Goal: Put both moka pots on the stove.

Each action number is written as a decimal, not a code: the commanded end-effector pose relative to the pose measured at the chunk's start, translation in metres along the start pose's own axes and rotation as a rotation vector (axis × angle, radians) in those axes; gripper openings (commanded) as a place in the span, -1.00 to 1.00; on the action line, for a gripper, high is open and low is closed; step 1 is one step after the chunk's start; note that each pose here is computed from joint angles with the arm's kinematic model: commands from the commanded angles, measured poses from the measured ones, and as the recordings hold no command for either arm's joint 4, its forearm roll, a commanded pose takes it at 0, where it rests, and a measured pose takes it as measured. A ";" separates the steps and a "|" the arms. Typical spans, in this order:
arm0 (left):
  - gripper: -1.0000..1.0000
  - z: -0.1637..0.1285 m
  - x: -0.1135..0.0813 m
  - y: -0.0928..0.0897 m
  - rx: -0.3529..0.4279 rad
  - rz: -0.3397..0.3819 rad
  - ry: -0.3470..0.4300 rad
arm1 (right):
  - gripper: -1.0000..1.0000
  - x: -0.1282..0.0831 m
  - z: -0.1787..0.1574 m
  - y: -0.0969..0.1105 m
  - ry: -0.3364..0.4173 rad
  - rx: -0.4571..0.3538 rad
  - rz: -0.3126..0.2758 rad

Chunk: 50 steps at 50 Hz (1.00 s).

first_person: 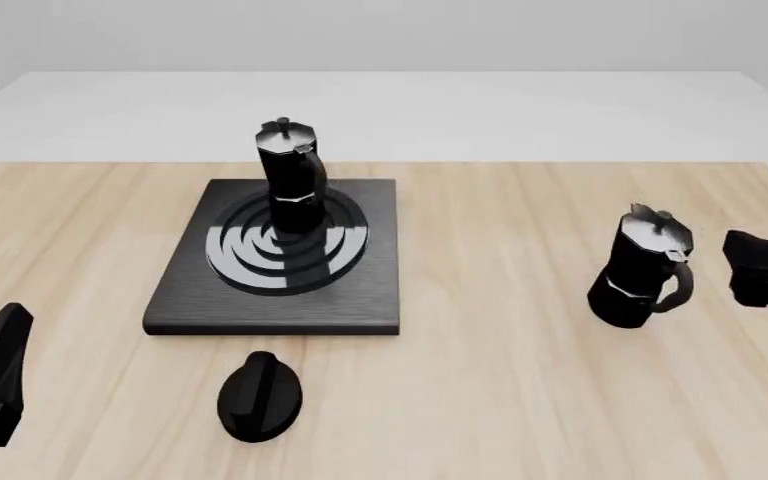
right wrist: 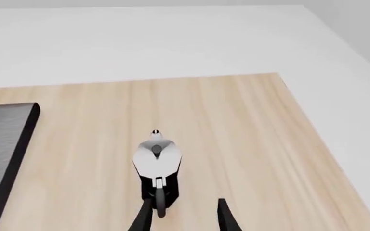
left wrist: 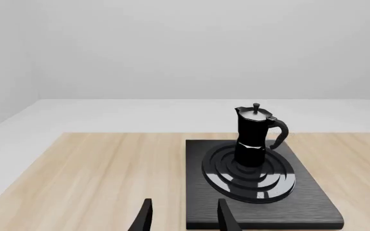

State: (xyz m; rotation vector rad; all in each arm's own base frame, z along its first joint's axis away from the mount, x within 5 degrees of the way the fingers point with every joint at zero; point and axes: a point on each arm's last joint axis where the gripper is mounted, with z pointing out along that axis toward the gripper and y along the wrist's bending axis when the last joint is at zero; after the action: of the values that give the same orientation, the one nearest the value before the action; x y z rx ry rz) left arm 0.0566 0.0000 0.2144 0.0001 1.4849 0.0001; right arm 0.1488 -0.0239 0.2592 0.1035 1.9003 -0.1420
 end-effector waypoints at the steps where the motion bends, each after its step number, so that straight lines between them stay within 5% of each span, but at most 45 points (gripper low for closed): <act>1: 1.00 0.000 0.000 0.000 0.000 0.000 0.000 | 1.00 0.007 0.019 0.002 0.027 -0.010 0.006; 50: 1.00 0.000 0.000 0.000 0.000 0.000 0.000 | 1.00 0.021 0.066 0.015 0.083 -0.065 0.001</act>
State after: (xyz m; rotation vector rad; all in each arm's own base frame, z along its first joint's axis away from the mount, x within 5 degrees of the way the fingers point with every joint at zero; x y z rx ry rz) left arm 0.0566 0.0000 0.2144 0.0001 1.4849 0.0001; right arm 0.2002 -0.0211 0.2219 0.0743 1.9771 -0.0876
